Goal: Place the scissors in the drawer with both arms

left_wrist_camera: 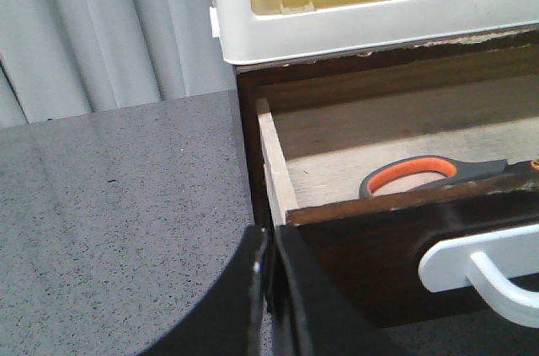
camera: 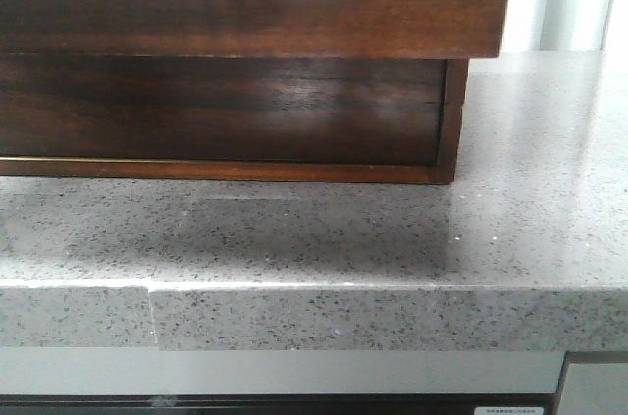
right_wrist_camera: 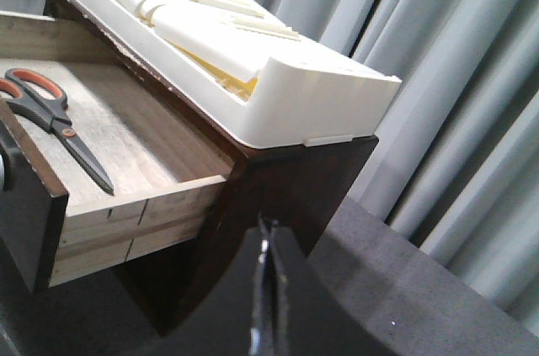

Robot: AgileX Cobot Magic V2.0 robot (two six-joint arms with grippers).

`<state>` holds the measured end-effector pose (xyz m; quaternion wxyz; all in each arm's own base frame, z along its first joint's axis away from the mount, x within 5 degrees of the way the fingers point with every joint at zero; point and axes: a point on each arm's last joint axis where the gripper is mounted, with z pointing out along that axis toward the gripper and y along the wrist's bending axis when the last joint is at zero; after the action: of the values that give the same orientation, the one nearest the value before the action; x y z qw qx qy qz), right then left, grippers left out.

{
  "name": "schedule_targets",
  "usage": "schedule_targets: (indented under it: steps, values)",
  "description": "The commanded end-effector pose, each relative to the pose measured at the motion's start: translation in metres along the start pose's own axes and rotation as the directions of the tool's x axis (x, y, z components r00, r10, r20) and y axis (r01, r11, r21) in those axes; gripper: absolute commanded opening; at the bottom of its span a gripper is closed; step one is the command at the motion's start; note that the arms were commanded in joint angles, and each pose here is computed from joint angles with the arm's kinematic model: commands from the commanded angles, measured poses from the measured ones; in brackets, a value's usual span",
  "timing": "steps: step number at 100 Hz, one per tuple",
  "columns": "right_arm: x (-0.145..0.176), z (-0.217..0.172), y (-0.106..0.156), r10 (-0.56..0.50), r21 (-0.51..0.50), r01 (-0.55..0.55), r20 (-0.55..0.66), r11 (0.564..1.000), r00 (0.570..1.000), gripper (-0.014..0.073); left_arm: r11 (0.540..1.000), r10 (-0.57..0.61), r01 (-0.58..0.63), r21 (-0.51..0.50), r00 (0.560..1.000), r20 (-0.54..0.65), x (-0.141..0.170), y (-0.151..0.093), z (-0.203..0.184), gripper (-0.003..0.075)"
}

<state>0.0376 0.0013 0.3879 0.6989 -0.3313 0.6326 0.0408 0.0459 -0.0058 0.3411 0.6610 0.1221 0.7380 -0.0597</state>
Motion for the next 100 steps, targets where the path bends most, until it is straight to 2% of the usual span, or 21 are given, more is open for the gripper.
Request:
schedule_targets:
  steps: [1, 52, 68, 75, 89, 94, 100]
  values:
    - [-0.012, -0.002, -0.005, -0.025, 0.028, 0.022, 0.088, 0.999, 0.996, -0.0046, 1.0, -0.004, 0.003, 0.014, 0.997, 0.077, -0.013, -0.001, 0.0, -0.002]
    - [-0.012, -0.002, -0.005, -0.025, 0.028, 0.022, 0.088, 0.999, 0.996, -0.0046, 1.0, -0.007, 0.005, 0.016, 0.997, 0.077, -0.013, -0.001, 0.0, -0.002]
    - [-0.012, -0.002, -0.005, -0.025, 0.028, 0.022, 0.088, 0.999, 0.996, -0.0046, 1.0, 0.002, -0.003, 0.019, 0.999, 0.049, -0.001, -0.003, 0.007, -0.002]
    - [-0.012, -0.002, -0.005, -0.025, 0.028, 0.022, 0.088, 0.999, 0.996, -0.0046, 0.999, 0.053, -0.053, 0.0, 0.998, 0.042, 0.006, -0.002, 0.011, -0.002]
    - [-0.012, -0.002, -0.005, -0.025, 0.028, 0.022, 0.088, 0.999, 0.996, -0.0046, 0.977, 0.207, -0.212, 0.019, 0.967, 0.148, 0.03, -0.011, 0.028, -0.002]
    - [-0.012, -0.001, -0.004, -0.025, 0.028, 0.023, 0.087, 0.999, 0.996, -0.0046, 0.977, 0.201, -0.211, 0.033, 0.96, 0.197, 0.04, -0.015, 0.032, -0.002]
    - [-0.012, -0.001, -0.004, -0.025, 0.028, 0.023, 0.087, 0.999, 0.996, -0.0046, 0.991, 0.118, -0.131, 0.041, 0.965, 0.234, 0.051, -0.016, 0.036, -0.002]
